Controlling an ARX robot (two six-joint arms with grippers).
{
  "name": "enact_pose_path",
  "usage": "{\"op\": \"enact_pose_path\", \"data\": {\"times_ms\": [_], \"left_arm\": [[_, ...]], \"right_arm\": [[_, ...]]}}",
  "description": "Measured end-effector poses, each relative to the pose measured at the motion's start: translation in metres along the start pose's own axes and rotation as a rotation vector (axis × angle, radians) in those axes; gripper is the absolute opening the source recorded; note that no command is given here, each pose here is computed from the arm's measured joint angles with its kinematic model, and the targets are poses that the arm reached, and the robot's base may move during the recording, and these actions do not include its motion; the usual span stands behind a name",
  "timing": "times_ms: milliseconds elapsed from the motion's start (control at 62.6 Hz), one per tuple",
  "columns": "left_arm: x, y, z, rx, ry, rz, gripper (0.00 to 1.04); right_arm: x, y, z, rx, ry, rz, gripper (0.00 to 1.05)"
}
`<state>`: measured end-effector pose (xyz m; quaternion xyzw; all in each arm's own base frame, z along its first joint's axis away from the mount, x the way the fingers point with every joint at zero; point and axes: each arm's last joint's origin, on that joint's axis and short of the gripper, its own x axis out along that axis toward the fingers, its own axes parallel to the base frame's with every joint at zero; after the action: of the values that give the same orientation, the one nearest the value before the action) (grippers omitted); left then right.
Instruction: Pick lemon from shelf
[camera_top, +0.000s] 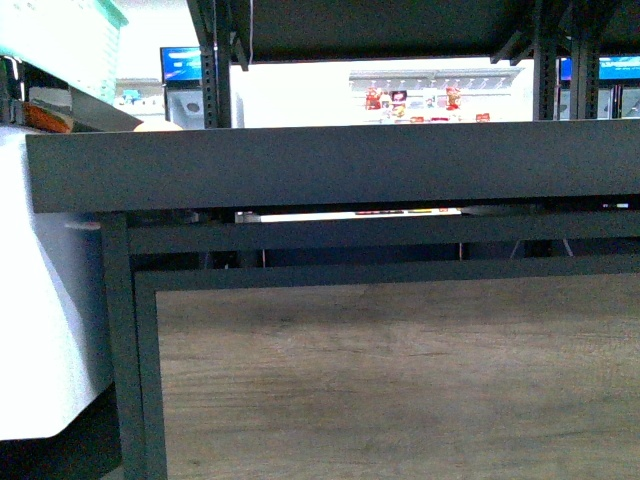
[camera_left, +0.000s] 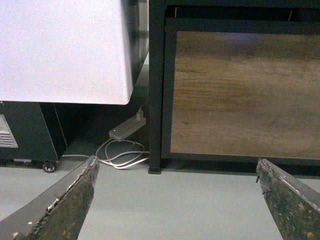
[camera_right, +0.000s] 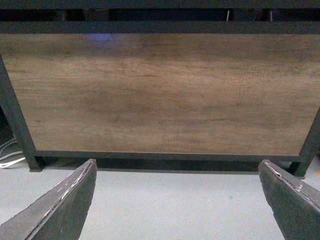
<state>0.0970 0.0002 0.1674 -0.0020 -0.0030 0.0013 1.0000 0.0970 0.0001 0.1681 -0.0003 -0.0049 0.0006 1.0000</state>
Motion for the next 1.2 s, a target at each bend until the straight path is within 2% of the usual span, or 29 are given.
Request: {"op": "enact_pose_path", "data": {"times_ms": [1198], "left_arm": [[0.0000, 0.0000, 0.0000, 0.000, 0.000, 0.000, 0.97]], "right_arm": [[0.0000, 0.0000, 0.0000, 0.000, 0.000, 0.001, 0.97]]}}
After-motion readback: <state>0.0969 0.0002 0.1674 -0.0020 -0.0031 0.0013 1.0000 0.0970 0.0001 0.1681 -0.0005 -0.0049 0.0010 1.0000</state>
